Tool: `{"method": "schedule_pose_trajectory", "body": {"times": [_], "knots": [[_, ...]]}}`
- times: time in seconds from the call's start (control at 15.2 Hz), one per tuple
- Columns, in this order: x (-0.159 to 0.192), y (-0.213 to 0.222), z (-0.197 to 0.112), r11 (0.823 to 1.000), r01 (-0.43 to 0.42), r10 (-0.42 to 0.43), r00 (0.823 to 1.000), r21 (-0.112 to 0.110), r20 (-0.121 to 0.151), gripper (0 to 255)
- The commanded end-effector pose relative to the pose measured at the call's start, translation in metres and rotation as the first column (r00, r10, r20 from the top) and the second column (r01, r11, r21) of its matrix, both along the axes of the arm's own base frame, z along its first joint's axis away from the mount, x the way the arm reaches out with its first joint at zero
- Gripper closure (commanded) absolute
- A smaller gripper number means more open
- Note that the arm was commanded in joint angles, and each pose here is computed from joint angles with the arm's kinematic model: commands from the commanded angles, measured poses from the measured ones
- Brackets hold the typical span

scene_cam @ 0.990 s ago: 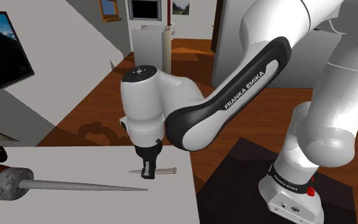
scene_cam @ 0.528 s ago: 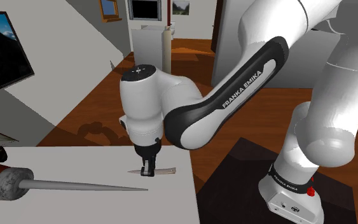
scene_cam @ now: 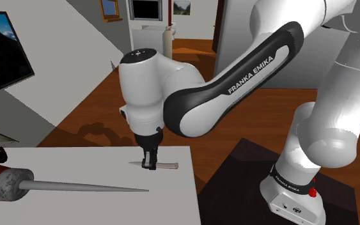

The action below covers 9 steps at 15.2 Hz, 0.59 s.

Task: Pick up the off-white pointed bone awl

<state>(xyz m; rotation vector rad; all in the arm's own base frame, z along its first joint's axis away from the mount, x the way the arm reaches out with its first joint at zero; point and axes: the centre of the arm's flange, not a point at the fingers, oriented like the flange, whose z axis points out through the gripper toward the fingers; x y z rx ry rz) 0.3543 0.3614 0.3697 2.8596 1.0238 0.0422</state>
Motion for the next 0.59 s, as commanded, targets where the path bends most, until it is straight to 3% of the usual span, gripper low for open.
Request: {"method": "schedule_pose_trajectory", "body": {"times": [0.0,0.53], "knots": [[0.0,-0.001,0.011,1.0,0.0,0.0,1.0,0.0,0.0,255],[0.0,-0.001,0.043,1.0,0.0,0.0,1.0,0.0,-0.001,255]]}}
